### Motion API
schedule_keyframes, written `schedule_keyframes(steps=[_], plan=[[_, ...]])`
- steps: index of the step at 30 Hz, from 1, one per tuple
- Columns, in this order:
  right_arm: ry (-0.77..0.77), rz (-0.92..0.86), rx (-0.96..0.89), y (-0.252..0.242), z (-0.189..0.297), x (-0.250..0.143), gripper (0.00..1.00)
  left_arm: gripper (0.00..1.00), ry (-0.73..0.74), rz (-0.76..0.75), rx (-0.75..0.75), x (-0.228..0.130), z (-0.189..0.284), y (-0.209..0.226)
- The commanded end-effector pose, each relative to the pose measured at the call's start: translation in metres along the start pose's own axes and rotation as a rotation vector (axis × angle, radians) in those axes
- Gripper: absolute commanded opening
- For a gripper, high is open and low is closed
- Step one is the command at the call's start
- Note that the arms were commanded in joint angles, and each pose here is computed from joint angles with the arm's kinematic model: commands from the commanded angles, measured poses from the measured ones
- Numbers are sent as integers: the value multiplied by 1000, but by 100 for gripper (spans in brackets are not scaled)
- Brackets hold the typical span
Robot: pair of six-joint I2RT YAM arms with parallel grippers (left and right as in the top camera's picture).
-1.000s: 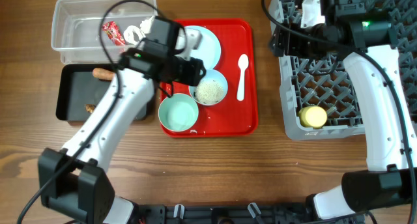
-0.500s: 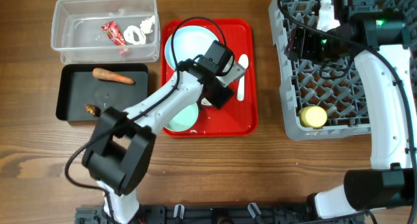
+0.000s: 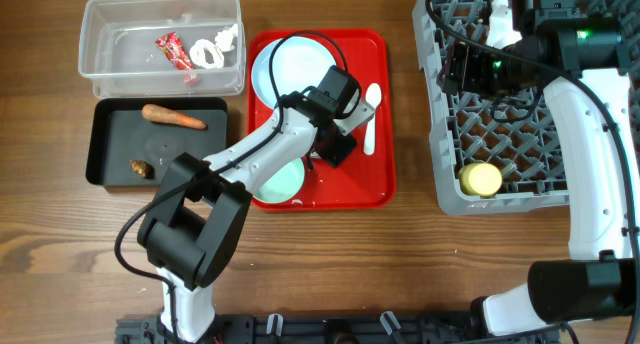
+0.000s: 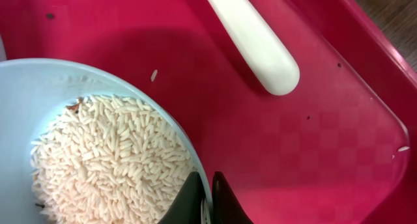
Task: Sort waste into correct bins and load items into the dishwasher rack
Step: 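Lift the rice bowl with the left gripper and tip it over the black tray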
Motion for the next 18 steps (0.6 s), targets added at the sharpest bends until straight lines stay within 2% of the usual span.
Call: schedule_keyframes(steps=[1,6,9,14,18], plan=[[-5,34,-13,-1,3,0,83,4,-77,57,-29,15,29,-9],[3,32,-13,-1,3,-2,84,4,-228,174,-48,36,89,-14],[4,33,-13,-1,3,-2,84,4,-312,325,-51,38,136,4],[6,55,-13,-1,3,-2,84,4,-292,694,-25,3,170,83],[6,55,-13,-1,3,-2,85,4,-233,869,-135,-34,181,131]])
Point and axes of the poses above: each gripper's point midway between its finger pads, its own z axis back along the fingers, its own y axis along the line the jaws close on, x = y × z, the point moved 1 cm from there along z, back along the fingers, and after that the axes turned 11 degrees about z, right-handed, at the moved point
